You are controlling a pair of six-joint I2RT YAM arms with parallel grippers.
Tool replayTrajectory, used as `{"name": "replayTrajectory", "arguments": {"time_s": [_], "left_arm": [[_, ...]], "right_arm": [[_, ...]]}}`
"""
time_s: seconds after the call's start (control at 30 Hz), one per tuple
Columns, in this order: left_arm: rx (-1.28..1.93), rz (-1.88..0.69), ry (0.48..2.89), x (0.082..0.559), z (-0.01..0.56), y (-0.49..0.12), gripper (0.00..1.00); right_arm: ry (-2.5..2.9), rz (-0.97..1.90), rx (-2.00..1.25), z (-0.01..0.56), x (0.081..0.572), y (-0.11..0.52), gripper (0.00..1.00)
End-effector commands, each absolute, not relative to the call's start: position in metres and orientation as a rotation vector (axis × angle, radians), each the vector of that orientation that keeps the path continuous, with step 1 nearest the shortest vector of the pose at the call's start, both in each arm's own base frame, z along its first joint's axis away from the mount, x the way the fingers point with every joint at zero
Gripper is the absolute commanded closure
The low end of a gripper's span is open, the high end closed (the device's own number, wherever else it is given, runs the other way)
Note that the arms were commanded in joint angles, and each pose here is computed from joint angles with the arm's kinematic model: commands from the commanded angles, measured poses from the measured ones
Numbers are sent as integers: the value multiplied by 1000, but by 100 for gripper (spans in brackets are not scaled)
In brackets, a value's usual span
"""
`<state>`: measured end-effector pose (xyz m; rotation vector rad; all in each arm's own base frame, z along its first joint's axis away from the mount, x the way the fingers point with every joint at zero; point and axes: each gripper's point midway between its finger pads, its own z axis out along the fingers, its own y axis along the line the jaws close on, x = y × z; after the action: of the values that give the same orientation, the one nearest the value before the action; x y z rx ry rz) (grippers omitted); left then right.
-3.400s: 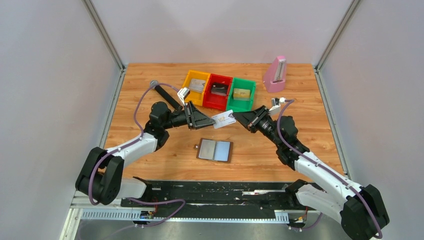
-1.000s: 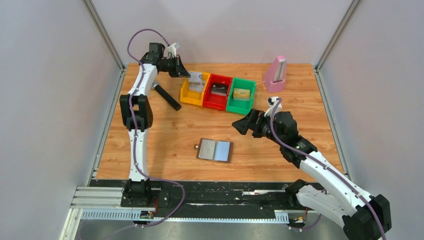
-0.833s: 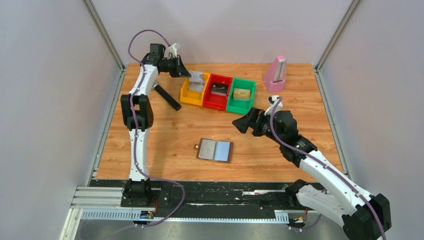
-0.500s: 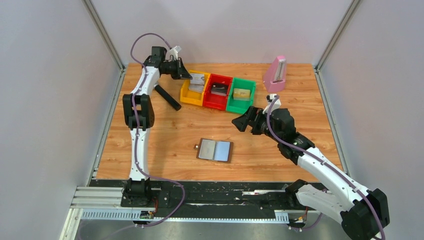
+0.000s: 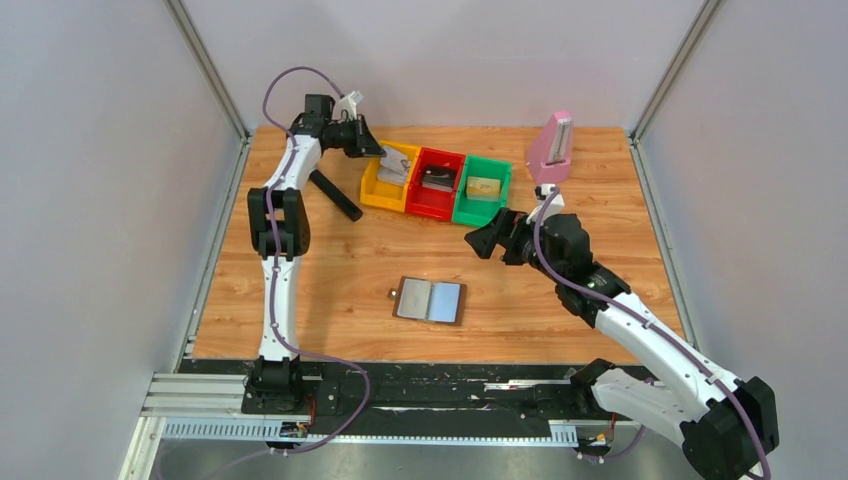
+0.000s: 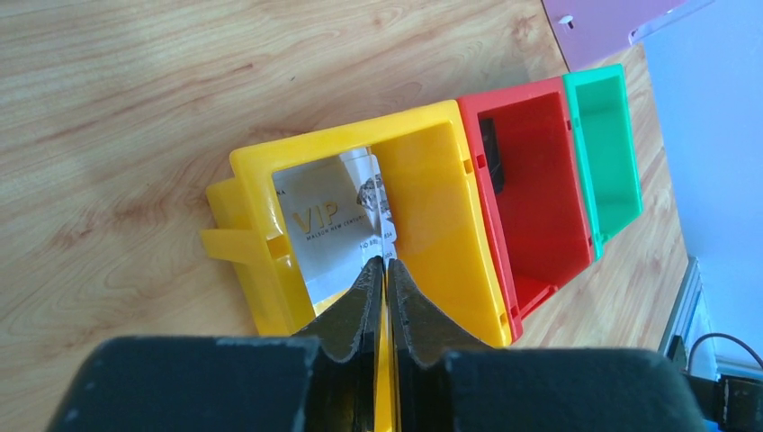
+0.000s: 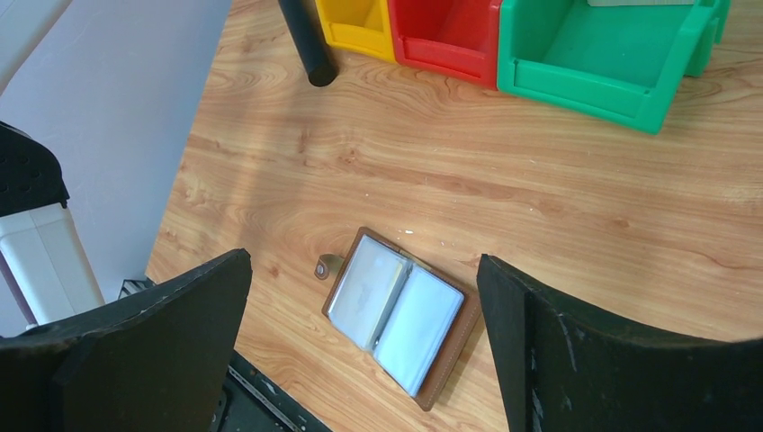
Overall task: Take the credit cards out of the card holder
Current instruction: Place the credit card in the storage box.
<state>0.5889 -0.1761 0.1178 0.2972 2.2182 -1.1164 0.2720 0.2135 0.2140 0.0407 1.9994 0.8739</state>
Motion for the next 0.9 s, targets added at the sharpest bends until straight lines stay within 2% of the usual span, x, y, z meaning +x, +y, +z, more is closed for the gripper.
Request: {"name": "replayTrajectory", "arguments": {"time_s": [0.0, 0.47, 0.6, 0.7, 0.87], "left_arm": [[326, -1119, 2159, 599, 126, -184, 86], [291, -1114, 2158, 606, 115, -190, 74], [275, -1098, 2147, 611, 119, -188, 67], [265, -1086, 2139, 613, 124, -188, 58], [244, -1070, 2122, 615, 138, -186, 53]], "right_arm": [[1916, 861, 31, 242, 284, 213, 0], [1900, 850, 40, 246, 286, 209, 0], [1894, 850, 41, 248, 286, 208, 0], [1893, 851, 43, 248, 286, 208, 0], [1888, 851, 42, 250, 286, 208, 0]]}}
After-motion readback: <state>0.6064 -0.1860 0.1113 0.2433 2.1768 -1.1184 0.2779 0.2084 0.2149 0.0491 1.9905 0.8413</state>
